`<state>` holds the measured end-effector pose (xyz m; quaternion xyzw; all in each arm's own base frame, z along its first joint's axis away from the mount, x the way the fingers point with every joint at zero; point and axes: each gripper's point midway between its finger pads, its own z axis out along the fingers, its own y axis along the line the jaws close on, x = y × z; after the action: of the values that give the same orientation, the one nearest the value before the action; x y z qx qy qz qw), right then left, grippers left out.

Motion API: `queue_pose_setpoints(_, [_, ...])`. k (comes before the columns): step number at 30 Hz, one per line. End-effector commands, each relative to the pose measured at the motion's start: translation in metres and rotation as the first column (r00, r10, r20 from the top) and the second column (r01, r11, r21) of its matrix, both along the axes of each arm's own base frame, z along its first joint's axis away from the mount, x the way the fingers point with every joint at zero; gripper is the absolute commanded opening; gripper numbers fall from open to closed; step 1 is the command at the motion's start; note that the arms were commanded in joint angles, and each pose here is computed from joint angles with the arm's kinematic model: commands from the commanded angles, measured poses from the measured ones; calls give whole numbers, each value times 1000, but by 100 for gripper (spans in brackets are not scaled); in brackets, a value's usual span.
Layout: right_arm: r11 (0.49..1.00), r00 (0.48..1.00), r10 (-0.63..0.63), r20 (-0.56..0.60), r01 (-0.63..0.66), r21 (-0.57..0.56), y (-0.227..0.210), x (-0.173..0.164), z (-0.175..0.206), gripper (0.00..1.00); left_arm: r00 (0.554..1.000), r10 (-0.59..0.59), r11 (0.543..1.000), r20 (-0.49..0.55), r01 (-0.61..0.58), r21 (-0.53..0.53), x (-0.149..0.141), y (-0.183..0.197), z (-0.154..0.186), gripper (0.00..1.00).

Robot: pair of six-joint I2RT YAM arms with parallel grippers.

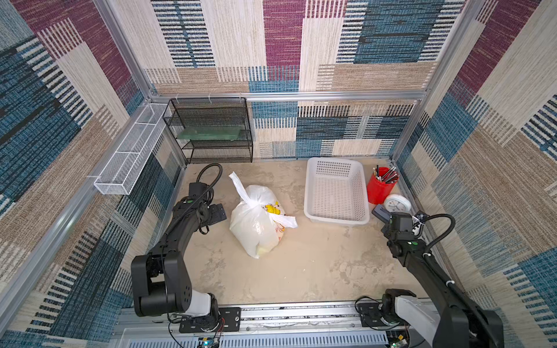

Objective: Place the banana into a plastic bag & tie a knot
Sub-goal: Move the basket to the center of the board.

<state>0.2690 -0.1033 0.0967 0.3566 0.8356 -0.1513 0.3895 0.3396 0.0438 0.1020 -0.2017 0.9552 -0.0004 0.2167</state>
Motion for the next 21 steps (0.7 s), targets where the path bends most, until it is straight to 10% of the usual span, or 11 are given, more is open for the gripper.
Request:
queue_pose_setpoints(1, [989,982,150,112,-149,-11,23,43,20,95,991,-35,999,131,39,-31,20,0,8,99])
queue_pose_setpoints(17, [796,746,605,280,-552,-248,84,104,46,95,755,-241,970,609,168,176,59,-6,28,99])
queue_pose_setpoints(21, [782,687,623,374,-538,-316,80,99,55,95,783,-259,964,566,176,197,53,-4,3,99])
